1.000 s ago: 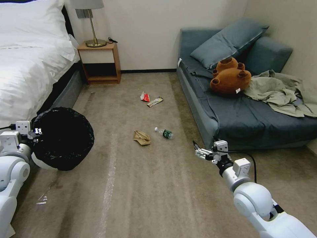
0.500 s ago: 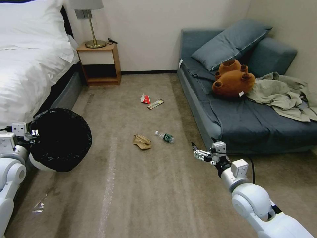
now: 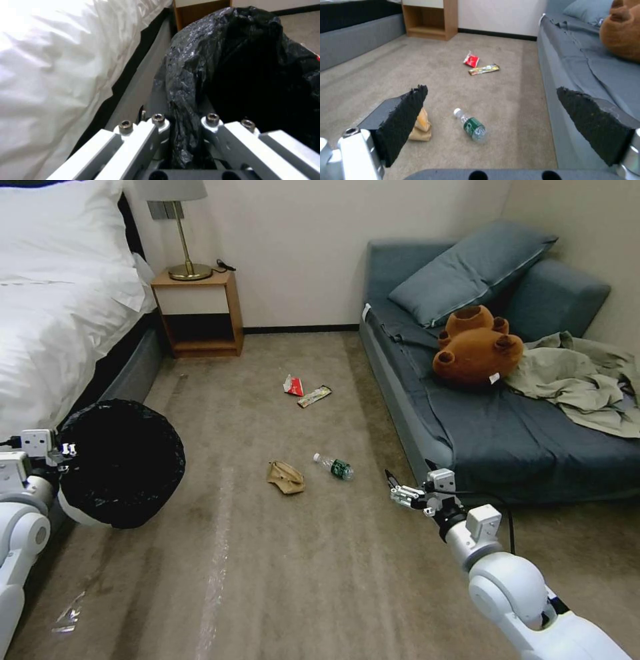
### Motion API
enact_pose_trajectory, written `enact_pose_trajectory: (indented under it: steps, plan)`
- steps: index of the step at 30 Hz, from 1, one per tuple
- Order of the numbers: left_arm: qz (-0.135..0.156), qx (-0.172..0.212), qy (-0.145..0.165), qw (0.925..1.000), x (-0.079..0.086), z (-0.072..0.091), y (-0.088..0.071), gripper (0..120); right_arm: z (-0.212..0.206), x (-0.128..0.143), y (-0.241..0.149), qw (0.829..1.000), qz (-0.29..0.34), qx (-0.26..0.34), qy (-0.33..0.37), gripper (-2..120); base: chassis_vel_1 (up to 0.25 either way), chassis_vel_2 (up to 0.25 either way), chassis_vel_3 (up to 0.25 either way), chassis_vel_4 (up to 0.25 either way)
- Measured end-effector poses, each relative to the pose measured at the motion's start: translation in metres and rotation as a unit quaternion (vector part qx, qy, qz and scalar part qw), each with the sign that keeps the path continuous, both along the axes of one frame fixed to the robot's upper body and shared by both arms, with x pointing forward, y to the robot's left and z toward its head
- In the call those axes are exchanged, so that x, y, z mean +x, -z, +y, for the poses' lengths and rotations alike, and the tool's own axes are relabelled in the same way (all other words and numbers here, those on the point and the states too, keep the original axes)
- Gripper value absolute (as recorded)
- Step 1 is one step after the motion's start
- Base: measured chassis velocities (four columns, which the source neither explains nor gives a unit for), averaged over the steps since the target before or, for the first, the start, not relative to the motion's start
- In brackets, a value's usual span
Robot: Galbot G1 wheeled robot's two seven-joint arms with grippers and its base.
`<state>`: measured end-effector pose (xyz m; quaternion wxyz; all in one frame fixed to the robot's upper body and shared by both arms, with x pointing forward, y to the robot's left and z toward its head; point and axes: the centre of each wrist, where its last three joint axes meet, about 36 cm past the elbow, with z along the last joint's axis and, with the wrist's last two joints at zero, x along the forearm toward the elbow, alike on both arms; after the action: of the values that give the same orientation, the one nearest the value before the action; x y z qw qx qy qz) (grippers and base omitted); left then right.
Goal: Pick up the trash bin, then pick up the garbage on the floor and place it into the trash bin.
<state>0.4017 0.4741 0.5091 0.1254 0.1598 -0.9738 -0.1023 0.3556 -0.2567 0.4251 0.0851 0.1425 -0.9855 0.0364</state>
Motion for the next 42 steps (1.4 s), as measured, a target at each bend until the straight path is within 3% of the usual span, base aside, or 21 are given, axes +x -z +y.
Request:
enact_pose_trajectory:
  steps: [26,42]
  plan:
    - [0.004,-0.001,0.002,1.0,0.004,0.016,0.001,5,0.004,0.01,0.012,1.0,0.009,-0.006,-0.008,100,-0.121,0.121,0.119,-0.114]
    - [0.005,-0.003,0.005,1.0,0.005,0.015,0.001,5,0.006,0.01,0.017,1.0,0.014,-0.008,-0.012,100,-0.138,0.141,0.139,-0.136]
